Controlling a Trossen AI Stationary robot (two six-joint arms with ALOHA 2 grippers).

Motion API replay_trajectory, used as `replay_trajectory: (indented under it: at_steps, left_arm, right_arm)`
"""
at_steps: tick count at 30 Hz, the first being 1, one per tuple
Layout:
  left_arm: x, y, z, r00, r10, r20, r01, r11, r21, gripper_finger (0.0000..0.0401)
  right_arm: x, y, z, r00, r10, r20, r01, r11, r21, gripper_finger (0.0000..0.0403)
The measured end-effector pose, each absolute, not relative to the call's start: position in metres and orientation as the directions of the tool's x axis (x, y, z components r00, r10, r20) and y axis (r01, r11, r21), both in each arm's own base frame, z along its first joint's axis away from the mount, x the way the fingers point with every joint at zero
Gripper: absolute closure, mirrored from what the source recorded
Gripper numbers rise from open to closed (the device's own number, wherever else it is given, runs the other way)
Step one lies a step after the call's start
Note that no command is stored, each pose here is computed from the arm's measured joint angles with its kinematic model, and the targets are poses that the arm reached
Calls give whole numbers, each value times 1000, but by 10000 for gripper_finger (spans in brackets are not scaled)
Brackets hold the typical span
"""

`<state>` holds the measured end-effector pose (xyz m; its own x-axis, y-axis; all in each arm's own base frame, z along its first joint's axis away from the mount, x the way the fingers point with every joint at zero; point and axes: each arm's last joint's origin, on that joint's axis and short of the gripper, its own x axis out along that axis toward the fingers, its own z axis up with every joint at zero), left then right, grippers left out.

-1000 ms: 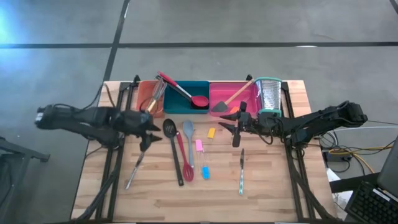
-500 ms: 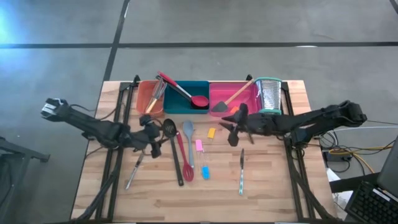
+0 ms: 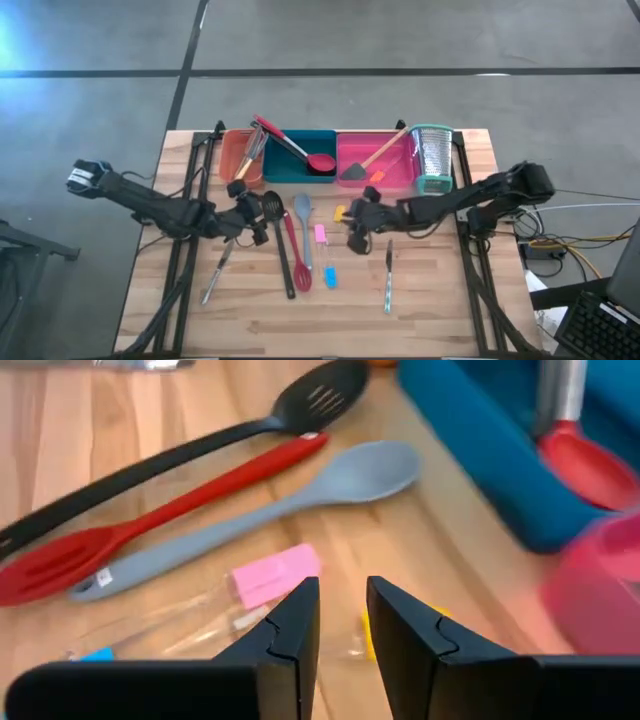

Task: Pick & Place Kitchen Items
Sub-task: Put the pink spatula into the red bin

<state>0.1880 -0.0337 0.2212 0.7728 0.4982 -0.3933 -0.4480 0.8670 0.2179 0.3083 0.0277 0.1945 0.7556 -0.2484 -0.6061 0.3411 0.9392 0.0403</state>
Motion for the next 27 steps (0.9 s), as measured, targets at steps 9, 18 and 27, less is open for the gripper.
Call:
replay_trajectory:
  at_steps: [9, 18, 27]
  left_arm:
    - [186, -24, 213, 741, 536, -404, -500, 842, 201, 174]
    - [186, -24, 212, 747, 523, -409, -492, 850, 188, 174]
    - [186, -25, 212, 758, 497, -424, -471, 865, 173, 174]
  right_arm:
    - [362, 36, 173, 656, -199, -728, 340, 939, 50, 299]
    - [404, 42, 161, 510, -178, -842, 328, 945, -1, 230]
    - [420, 39, 153, 468, -183, -865, 410, 912, 29, 188]
